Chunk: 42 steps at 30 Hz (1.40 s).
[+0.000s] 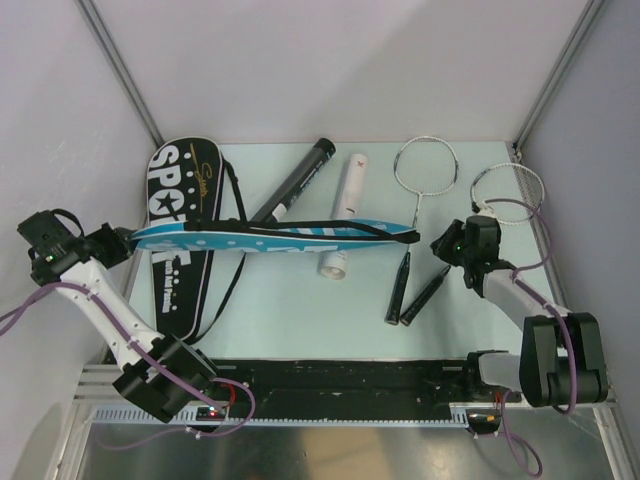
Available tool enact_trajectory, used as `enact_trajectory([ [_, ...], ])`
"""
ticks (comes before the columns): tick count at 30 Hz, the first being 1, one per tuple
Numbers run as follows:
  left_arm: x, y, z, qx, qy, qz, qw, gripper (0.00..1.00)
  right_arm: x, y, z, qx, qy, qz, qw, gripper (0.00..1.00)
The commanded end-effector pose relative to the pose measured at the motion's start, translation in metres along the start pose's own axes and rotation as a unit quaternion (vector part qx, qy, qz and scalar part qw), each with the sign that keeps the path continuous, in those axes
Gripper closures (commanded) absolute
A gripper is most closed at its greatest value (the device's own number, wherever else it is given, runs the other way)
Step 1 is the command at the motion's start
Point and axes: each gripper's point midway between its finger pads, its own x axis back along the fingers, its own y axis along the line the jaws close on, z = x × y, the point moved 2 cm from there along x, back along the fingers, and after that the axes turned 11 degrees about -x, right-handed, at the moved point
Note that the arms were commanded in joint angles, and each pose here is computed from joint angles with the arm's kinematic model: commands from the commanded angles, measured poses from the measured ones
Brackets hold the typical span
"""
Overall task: Pack up the badminton gear
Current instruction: Zip the racket bag at the center of the board, then pick up the racket bag from the center of the board.
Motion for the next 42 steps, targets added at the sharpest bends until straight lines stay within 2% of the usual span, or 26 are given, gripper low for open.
enact_trajectory([
  [1, 0.016, -0.022, -0.002, -0.02, -0.022, 0.044, 0.999, 1.0, 0.037, 0.08, -0.014, 0.146, -0.036, -0.149, 0.977, 0.59],
  [3, 0.016, -0.022, 0.001, -0.021, -0.018, 0.044, 0.999, 1.0, 0.058, 0.115, -0.012, 0.23, -0.069, -0.219, 0.946, 0.46],
  [6, 0.016, -0.02, 0.004, -0.022, -0.014, 0.045, 0.999, 1.0, 0.08, 0.161, 0.002, 0.319, -0.096, -0.325, 0.885, 0.33],
  [8, 0.015, -0.018, 0.006, -0.023, -0.012, 0.044, 0.999, 1.0, 0.089, 0.186, 0.022, 0.396, -0.107, -0.383, 0.828, 0.27],
  [10, 0.015, -0.016, 0.007, -0.025, -0.01, 0.043, 0.999, 1.0, 0.095, 0.207, 0.053, 0.476, -0.116, -0.426, 0.761, 0.24],
  [12, 0.013, -0.014, 0.009, -0.026, -0.005, 0.04, 0.999, 0.99, 0.099, 0.228, 0.072, 0.529, -0.128, -0.454, 0.705, 0.22],
  [14, 0.013, -0.014, 0.012, -0.03, 0.0, 0.041, 0.999, 0.99, 0.101, 0.247, 0.087, 0.556, -0.127, -0.476, 0.67, 0.21],
  [19, 0.013, -0.01, 0.017, -0.035, 0.004, 0.041, 0.999, 0.97, 0.089, 0.278, 0.125, 0.61, -0.099, -0.502, 0.606, 0.21],
  [24, 0.014, -0.01, 0.019, -0.043, 0.005, 0.043, 0.998, 0.96, 0.069, 0.299, 0.143, 0.635, -0.097, -0.486, 0.592, 0.22],
  [30, 0.012, -0.01, 0.022, -0.043, 0.017, 0.042, 0.998, 0.92, 0.069, 0.308, 0.155, 0.632, -0.083, -0.517, 0.572, 0.27],
  [33, 0.012, -0.012, 0.023, -0.045, 0.019, 0.048, 0.998, 0.88, 0.067, 0.311, 0.159, 0.631, -0.071, -0.522, 0.569, 0.4],
  [35, 0.012, -0.014, 0.024, -0.047, 0.026, 0.054, 0.997, 0.83, 0.065, 0.314, 0.158, 0.627, -0.067, -0.521, 0.576, 0.66],
  [36, 0.012, -0.017, 0.025, -0.048, 0.03, 0.061, 0.997, 0.79, 0.064, 0.317, 0.156, 0.619, -0.065, -0.522, 0.583, 0.83],
  [37, 0.011, -0.02, 0.026, -0.051, 0.037, 0.066, 0.996, 0.73, 0.063, 0.318, 0.151, 0.61, -0.067, -0.523, 0.592, 0.91],
  [39, 0.011, -0.03, 0.029, -0.067, 0.046, 0.086, 0.993, 0.56, 0.064, 0.322, 0.136, 0.588, -0.072, -0.525, 0.611, 0.98],
  [42, 0.019, -0.05, 0.029, -0.105, 0.033, 0.132, 0.985, 0.32, 0.082, 0.334, 0.104, 0.567, -0.113, -0.517, 0.631, 1.0],
])
